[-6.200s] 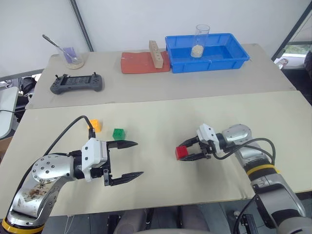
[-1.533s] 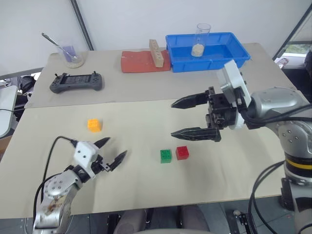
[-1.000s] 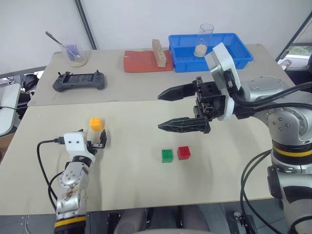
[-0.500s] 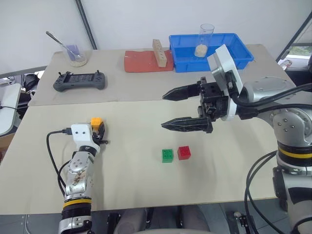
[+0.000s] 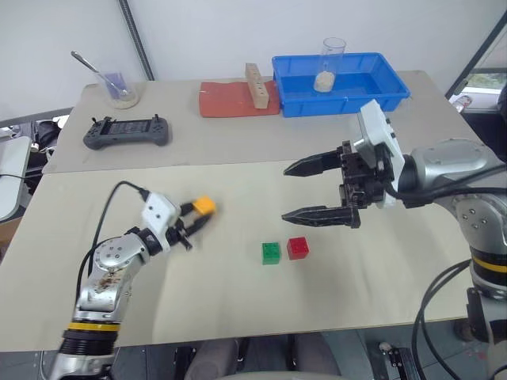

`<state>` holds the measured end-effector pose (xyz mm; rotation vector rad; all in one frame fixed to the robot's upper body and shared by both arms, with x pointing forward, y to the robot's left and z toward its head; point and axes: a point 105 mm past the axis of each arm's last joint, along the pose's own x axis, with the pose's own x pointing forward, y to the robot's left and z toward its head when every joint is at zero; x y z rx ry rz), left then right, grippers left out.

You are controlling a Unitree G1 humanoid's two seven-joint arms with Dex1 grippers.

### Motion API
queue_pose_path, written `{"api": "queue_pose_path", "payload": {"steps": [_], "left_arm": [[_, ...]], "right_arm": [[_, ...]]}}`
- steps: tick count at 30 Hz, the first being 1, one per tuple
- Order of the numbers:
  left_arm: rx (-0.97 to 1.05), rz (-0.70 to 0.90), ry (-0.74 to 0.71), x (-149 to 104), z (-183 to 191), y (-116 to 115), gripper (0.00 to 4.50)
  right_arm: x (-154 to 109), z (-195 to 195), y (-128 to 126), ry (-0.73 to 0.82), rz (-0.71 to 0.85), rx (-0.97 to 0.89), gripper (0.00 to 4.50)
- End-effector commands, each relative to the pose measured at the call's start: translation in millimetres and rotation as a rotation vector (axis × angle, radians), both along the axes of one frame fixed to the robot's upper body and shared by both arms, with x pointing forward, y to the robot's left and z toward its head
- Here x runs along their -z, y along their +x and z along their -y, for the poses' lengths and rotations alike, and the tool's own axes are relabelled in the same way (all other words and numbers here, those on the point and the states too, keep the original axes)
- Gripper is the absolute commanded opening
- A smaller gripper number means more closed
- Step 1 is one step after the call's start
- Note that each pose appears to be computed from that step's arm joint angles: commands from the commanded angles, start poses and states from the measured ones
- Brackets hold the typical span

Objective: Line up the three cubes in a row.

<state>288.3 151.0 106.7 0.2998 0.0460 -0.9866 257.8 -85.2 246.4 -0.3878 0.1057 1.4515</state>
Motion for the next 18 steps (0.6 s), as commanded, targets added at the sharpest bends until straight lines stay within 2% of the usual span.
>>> {"api": "queue_pose_path", "payload": {"steps": [1, 6, 10, 18], "left_arm": [[0.269, -0.014, 0.048, -1, 20, -23, 1.35], [0.440, -0.050, 0.097, 11, 30, -32, 1.35], [0.473, -0.050, 0.119, 20, 34, -24, 1.35], [0.479, -0.050, 0.116, 22, 38, -13, 1.35]], "right_arm": [[-4, -2, -14, -0.009, 0.058, -0.051, 4.50], [10, 0, -27, -0.037, 0.027, -0.067, 4.50], [16, 1, -31, -0.042, 0.017, -0.059, 4.50], [17, 1, -32, -0.040, 0.015, -0.048, 4.50]]}}
